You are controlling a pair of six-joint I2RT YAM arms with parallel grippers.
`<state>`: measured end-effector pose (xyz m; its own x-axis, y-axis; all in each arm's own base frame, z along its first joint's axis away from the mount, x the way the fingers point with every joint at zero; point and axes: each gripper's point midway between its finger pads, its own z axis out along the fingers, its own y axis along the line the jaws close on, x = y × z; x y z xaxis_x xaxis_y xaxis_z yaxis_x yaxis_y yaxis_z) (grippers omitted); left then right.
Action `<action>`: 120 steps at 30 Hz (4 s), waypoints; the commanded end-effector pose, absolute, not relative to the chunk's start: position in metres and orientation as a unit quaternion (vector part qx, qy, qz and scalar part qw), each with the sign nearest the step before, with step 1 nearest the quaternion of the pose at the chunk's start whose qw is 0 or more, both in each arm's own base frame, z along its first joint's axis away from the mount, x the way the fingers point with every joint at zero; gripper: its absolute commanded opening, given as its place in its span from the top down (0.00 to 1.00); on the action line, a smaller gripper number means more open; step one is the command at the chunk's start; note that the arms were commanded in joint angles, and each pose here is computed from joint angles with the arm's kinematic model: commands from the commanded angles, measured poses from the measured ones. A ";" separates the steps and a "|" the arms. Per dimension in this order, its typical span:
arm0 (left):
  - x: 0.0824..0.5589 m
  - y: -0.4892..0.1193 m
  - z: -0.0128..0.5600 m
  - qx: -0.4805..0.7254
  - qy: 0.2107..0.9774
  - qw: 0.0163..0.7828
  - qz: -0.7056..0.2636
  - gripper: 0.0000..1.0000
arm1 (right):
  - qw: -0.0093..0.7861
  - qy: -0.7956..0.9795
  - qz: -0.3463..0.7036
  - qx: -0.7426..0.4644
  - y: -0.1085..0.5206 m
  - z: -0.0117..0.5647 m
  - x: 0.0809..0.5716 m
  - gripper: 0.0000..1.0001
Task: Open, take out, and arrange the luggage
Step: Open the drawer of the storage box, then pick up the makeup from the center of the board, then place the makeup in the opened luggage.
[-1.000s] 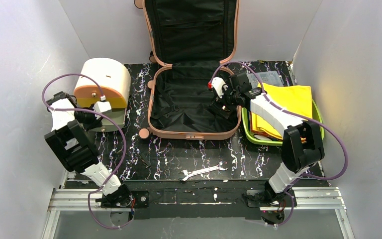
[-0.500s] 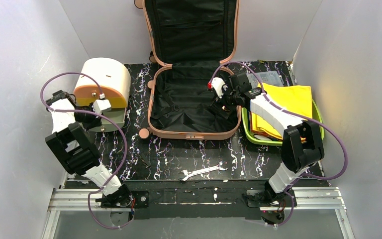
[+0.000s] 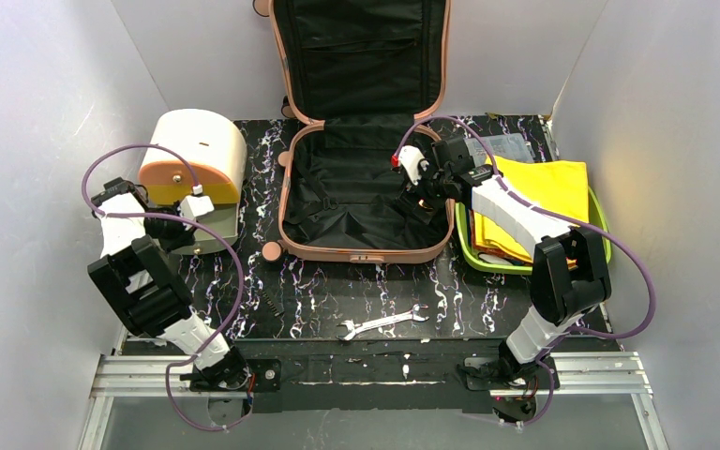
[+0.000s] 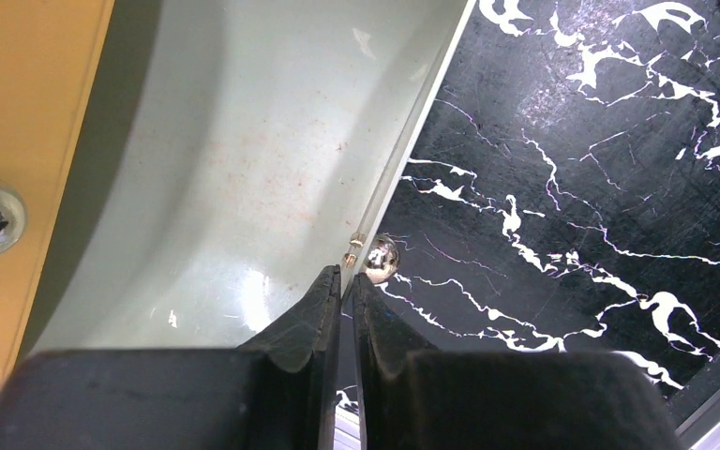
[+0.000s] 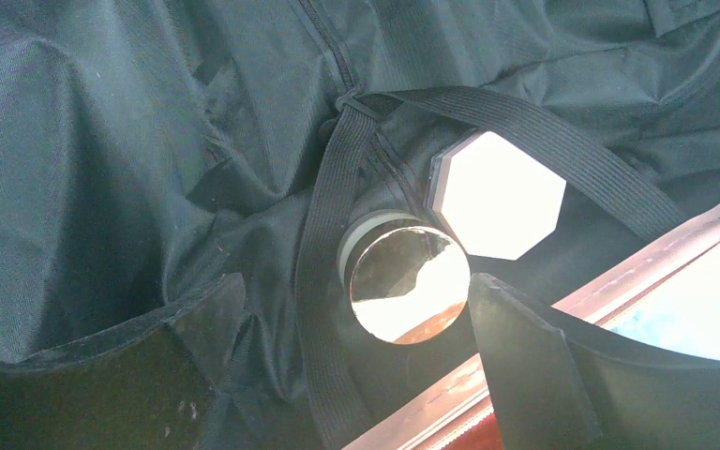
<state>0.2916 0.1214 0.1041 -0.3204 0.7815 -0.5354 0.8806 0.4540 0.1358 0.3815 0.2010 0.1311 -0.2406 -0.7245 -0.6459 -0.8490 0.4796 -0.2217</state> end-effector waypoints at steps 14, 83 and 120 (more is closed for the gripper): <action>0.288 0.131 0.119 0.494 0.825 0.269 -0.051 1.00 | 0.376 0.767 0.099 -0.510 0.207 0.145 0.379 0.02; 0.207 -0.009 0.204 0.197 0.829 0.502 -0.148 0.02 | 0.228 0.842 0.098 -0.480 0.187 0.117 0.399 0.62; 0.266 -0.018 0.267 0.248 0.803 0.515 -0.168 0.02 | 0.374 0.783 0.170 -0.467 0.372 0.121 0.485 0.30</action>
<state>0.2502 -0.0077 0.2494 -0.3754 0.1838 -0.9084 0.5369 0.8421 -0.0515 0.4751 0.3636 0.0994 -0.3209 -0.6392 -0.6988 -0.8661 0.4966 -0.0565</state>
